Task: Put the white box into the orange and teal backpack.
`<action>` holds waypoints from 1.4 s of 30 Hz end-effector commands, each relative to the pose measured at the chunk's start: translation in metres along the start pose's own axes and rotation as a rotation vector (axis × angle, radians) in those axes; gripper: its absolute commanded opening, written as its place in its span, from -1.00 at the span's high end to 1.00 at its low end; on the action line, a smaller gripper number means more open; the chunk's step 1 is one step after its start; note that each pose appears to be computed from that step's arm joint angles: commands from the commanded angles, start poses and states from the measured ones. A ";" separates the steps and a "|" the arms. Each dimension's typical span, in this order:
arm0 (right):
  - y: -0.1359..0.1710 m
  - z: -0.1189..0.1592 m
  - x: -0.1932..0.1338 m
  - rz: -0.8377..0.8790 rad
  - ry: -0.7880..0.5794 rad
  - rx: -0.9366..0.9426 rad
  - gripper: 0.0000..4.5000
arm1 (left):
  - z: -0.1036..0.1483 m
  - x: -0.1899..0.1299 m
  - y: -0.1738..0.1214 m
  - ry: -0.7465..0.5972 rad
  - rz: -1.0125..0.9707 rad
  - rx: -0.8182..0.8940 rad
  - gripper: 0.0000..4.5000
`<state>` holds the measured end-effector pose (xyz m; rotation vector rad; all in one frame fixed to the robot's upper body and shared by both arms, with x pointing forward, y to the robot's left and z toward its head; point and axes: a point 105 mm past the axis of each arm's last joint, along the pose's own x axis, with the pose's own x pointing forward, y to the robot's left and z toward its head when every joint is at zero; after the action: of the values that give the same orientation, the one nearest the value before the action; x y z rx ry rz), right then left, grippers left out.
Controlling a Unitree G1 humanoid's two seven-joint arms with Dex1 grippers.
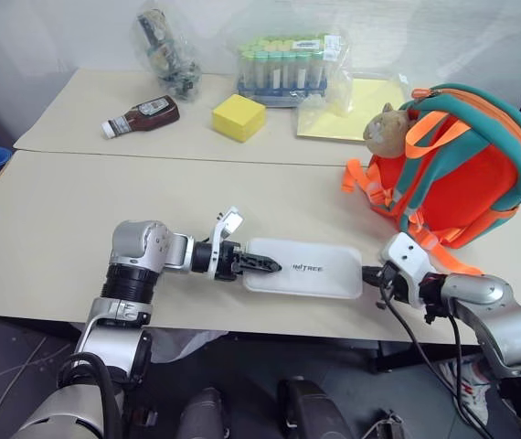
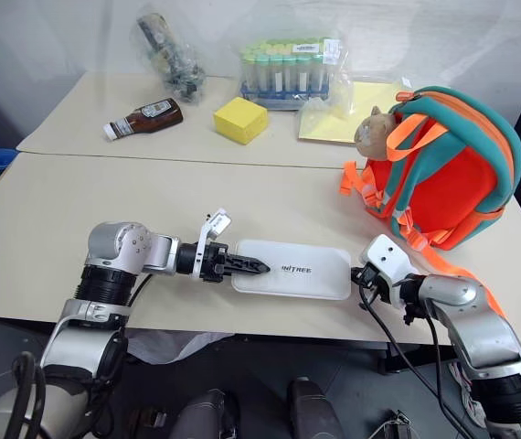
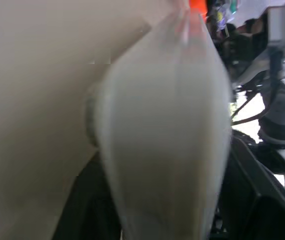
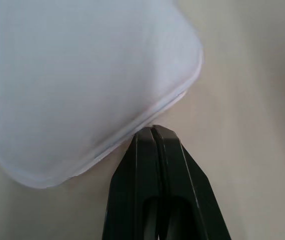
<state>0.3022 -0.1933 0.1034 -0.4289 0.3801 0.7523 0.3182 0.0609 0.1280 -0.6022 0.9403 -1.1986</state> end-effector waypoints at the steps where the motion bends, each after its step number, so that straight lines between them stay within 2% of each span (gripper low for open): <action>1: 0.004 0.012 0.001 0.015 -0.051 -0.012 1.00 | 0.004 0.003 -0.011 -0.001 -0.023 0.051 0.40; 5: 0.004 0.014 -0.002 -0.011 -0.076 -0.007 1.00 | 0.008 -0.001 -0.018 -0.040 -0.062 0.045 0.45; 8: -0.005 0.018 -0.014 -0.094 -0.126 0.072 1.00 | 0.013 -0.011 -0.019 -0.080 -0.060 0.052 0.45; 10: -0.009 0.022 -0.031 -0.130 -0.169 0.149 0.84 | 0.021 -0.026 -0.022 -0.142 -0.060 0.057 0.45; 17: -0.040 0.039 -0.090 -0.376 -0.338 0.349 -0.16 | 0.042 -0.086 -0.041 -0.340 -0.053 0.131 0.45; 22: -0.063 0.060 -0.090 -0.450 -0.449 0.441 -0.91 | 0.049 -0.104 -0.060 -0.401 -0.082 0.201 0.45; 23: -0.067 0.065 -0.086 -0.456 -0.460 0.448 -1.00 | 0.050 -0.105 -0.064 -0.404 -0.088 0.219 0.45; 30: -0.104 0.091 -0.041 -0.482 -0.535 0.562 -1.00 | 0.049 -0.112 -0.097 -0.427 -0.171 0.433 0.45; 36: -0.124 0.102 -0.015 -0.482 -0.563 0.569 -1.00 | 0.050 -0.112 -0.091 -0.454 -0.110 0.457 0.45; 39: -0.126 0.107 -0.013 -0.469 -0.587 0.550 -0.74 | 0.054 -0.117 -0.086 -0.493 -0.074 0.451 0.45; 42: -0.122 0.112 -0.012 -0.444 -0.606 0.525 -0.28 | 0.058 -0.124 -0.082 -0.529 -0.028 0.455 0.45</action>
<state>0.4038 -0.2271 0.2123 0.2397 -0.0219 0.2704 0.3174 0.1430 0.2453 -0.5412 0.2829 -1.1586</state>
